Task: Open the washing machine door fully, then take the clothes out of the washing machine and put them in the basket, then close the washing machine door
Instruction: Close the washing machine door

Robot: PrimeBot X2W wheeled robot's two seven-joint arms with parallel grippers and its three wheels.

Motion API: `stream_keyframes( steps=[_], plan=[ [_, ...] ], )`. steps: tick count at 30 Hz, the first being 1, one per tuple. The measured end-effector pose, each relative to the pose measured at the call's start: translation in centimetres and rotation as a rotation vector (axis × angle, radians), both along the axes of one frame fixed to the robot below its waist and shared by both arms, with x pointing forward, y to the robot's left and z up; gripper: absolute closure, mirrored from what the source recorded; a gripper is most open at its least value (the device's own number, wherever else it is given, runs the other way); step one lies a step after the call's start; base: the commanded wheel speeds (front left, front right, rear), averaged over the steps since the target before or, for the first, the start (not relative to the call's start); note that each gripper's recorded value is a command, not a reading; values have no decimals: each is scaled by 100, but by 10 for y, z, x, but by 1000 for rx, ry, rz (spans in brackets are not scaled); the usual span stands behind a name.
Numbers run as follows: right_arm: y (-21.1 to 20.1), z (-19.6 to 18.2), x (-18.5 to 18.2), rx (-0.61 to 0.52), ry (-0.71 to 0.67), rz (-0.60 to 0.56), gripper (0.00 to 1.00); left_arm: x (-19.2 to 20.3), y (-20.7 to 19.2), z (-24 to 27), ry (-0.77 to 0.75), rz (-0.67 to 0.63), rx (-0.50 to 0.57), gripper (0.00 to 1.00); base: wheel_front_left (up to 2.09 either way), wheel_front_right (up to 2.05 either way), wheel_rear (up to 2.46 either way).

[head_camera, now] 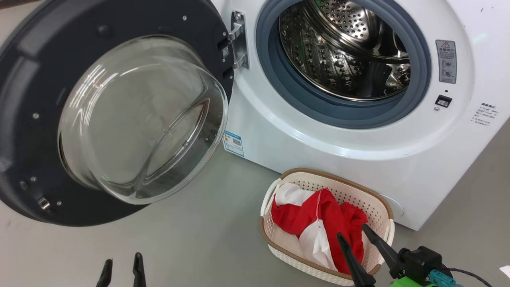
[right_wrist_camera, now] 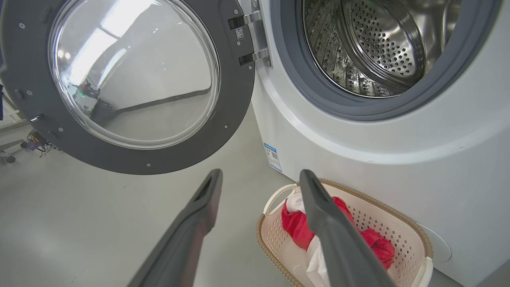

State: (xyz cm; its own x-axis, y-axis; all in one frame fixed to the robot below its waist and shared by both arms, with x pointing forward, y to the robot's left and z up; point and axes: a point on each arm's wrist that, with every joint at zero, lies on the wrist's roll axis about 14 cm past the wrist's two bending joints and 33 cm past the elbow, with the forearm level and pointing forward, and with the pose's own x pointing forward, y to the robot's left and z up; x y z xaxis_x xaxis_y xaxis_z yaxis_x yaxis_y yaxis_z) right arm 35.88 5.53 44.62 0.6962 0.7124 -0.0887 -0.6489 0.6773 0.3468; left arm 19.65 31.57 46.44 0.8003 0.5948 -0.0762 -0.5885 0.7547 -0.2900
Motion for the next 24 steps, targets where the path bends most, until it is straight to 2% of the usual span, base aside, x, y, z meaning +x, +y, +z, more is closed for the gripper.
stream_keyframes(
  steps=[2, 3, 4, 5, 6, 12, 16, 17, 20, 24],
  plan=[
    [0, 0, 0, 0, 0, -2, 0, 0, 0, 0, -5, 1, -6, 0, 0, 0, 0],
    [-1, 0, 0, 0, 0, -3, 0, 0, 0, 0, -6, 1, -9, 8, 0, 0, 0],
    [-1, 0, 0, 0, -1, -4, 0, 1, 0, 0, -11, 3, -14, 51, 0, 0, 0],
    [-2, 0, 1, 0, 0, -7, 0, 0, 1, 1, -19, 9, -23, 71, 0, 0, 0],
    [-3, 0, 1, 1, 0, -10, 0, 0, 3, 2, -29, 16, -29, 100, 0, 0, 0],
    [-6, -1, 4, 3, 5, -23, 0, 8, 25, 43, -149, 31, 43, 100, 0, 0, 0],
    [-10, -3, 8, 4, 9, -40, 0, 19, 53, 119, -321, 63, 214, 100, 0, 0, 0],
    [-10, -3, 8, 4, 9, -40, 0, 19, 53, 119, -321, 63, 214, 100, 0, 0, 0],
    [-12, -3, 10, 5, 10, -47, 0, 18, 69, 181, -428, 95, 391, 100, 0, 0, 0],
    [-13, -5, 11, 5, 16, -52, 0, 14, 89, 244, -544, 135, 540, 100, 0, 0, 0]
  ],
)
